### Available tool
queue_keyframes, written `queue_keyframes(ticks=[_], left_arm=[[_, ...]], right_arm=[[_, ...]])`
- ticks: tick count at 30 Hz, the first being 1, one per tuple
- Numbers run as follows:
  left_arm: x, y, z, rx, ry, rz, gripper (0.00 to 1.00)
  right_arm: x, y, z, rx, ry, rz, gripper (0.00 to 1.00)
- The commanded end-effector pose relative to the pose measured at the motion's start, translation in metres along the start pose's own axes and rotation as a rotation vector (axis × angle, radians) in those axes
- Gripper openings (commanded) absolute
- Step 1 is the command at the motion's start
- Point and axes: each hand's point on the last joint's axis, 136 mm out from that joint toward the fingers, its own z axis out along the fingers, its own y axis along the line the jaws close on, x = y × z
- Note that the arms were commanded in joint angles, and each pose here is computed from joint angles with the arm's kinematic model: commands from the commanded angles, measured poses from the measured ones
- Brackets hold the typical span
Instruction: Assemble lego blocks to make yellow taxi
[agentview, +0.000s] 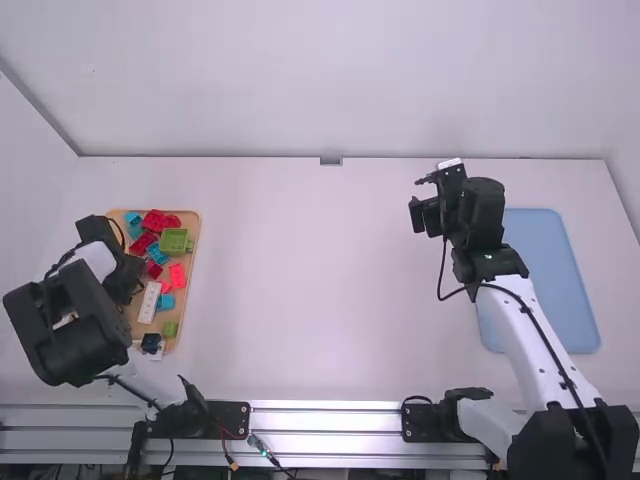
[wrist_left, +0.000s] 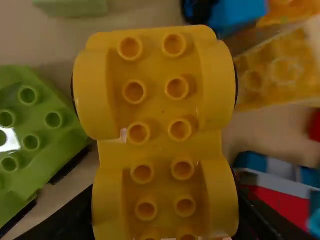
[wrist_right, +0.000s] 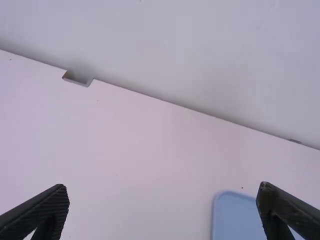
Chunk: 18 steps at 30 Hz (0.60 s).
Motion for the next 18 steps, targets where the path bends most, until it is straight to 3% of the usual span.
queue_keyframes(ticks=[1,4,8,11,12,15,18], left_arm=[[-0.019,-0.024,-0.031,0.105,-0.05,0.063,0.52],[-0.014,-0.059,-0.056,0.268,-0.037,0.22,0.52],[0.026,-0.121,-0.11,0.558,-0.061,0.653,0.54],[0.067,-0.149,-0.139,0.642,-0.074,0.899,0.44],[0.089,-0.158,-0.15,0.658,-0.07,0.994,0.33],[0.141,-0.174,-0.173,0.697,-0.063,1.242,0.2],[0.206,-0.181,-0.194,0.773,-0.066,1.6,0.18]], right_arm=[[-0.015,-0.003,-0.003,0.004,-0.029,0.001,0.99],[-0.015,-0.003,-0.003,0.005,-0.029,0.013,0.99],[-0.016,-0.003,-0.003,0.004,-0.033,0.051,0.99],[-0.018,-0.004,-0.003,0.005,-0.039,0.062,0.99],[-0.018,-0.004,-0.003,0.005,-0.04,0.061,0.99],[-0.018,-0.004,-0.003,0.005,-0.039,0.062,0.99],[-0.015,-0.004,-0.003,0.004,-0.027,0.062,0.99]])
